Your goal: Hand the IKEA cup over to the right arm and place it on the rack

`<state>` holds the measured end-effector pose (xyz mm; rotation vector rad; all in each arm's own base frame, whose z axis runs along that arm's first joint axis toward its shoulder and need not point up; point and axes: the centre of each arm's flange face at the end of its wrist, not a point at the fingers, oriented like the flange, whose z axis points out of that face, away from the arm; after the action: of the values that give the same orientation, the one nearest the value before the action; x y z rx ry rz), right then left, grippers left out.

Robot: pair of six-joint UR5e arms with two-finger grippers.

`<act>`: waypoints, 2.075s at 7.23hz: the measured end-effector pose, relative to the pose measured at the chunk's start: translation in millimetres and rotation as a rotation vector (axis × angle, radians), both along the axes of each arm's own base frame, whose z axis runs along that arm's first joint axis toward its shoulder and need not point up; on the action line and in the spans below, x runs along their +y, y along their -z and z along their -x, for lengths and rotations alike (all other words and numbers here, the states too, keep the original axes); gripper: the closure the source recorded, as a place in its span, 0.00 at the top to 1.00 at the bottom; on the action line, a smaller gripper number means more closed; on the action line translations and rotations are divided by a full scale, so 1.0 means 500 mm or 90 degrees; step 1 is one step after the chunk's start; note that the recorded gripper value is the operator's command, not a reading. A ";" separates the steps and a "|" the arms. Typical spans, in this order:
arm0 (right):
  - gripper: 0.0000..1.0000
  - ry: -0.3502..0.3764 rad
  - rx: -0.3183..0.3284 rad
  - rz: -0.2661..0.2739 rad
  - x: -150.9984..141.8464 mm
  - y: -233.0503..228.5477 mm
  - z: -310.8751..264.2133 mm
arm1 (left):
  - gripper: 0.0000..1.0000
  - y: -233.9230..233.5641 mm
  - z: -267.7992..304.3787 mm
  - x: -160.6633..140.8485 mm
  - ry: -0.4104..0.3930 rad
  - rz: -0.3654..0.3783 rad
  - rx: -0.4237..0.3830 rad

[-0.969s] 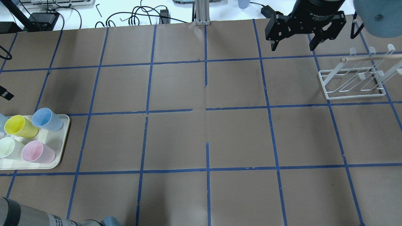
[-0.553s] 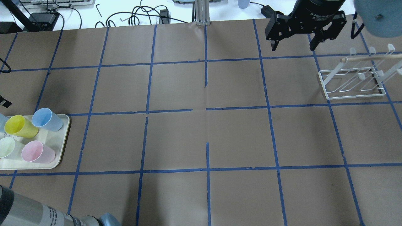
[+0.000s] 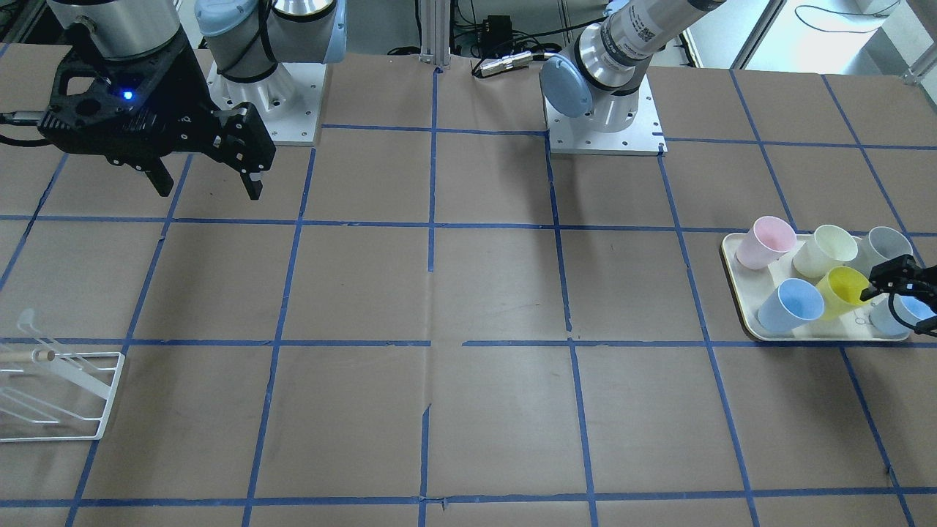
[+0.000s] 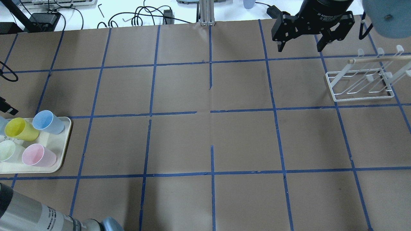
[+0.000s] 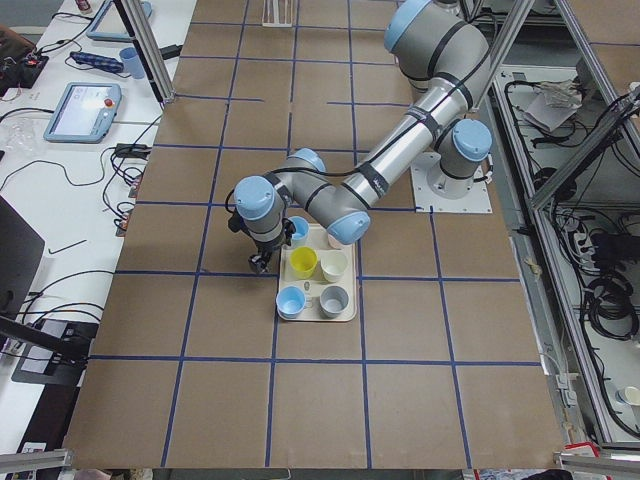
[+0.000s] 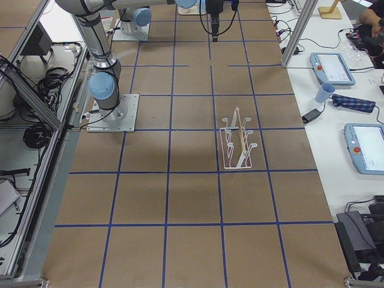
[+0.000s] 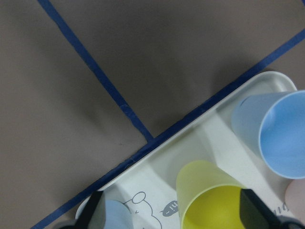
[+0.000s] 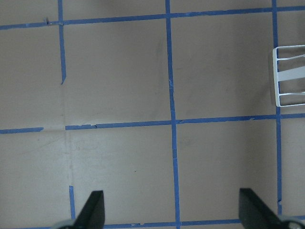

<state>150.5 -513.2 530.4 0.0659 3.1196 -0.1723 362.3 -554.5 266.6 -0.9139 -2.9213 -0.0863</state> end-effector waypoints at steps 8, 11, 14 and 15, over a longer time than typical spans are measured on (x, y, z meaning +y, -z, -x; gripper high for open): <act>1.00 0.000 0.001 -0.002 0.001 0.001 0.000 | 0.75 0.060 -0.009 0.061 0.006 -0.003 -0.020; 1.00 -0.002 0.001 -0.001 0.001 0.000 -0.002 | 0.32 0.071 -0.007 0.065 0.007 -0.009 -0.026; 1.00 -0.002 0.001 -0.001 0.001 0.000 -0.003 | 0.00 0.073 -0.003 0.067 0.008 -0.010 -0.024; 1.00 -0.002 0.001 -0.001 0.001 0.000 -0.003 | 0.00 0.069 -0.002 0.068 0.008 -0.010 -0.024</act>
<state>152.0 -512.6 530.2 0.0613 3.1209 -0.1701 363.4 -520.6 231.9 -0.9390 -2.9454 -0.1287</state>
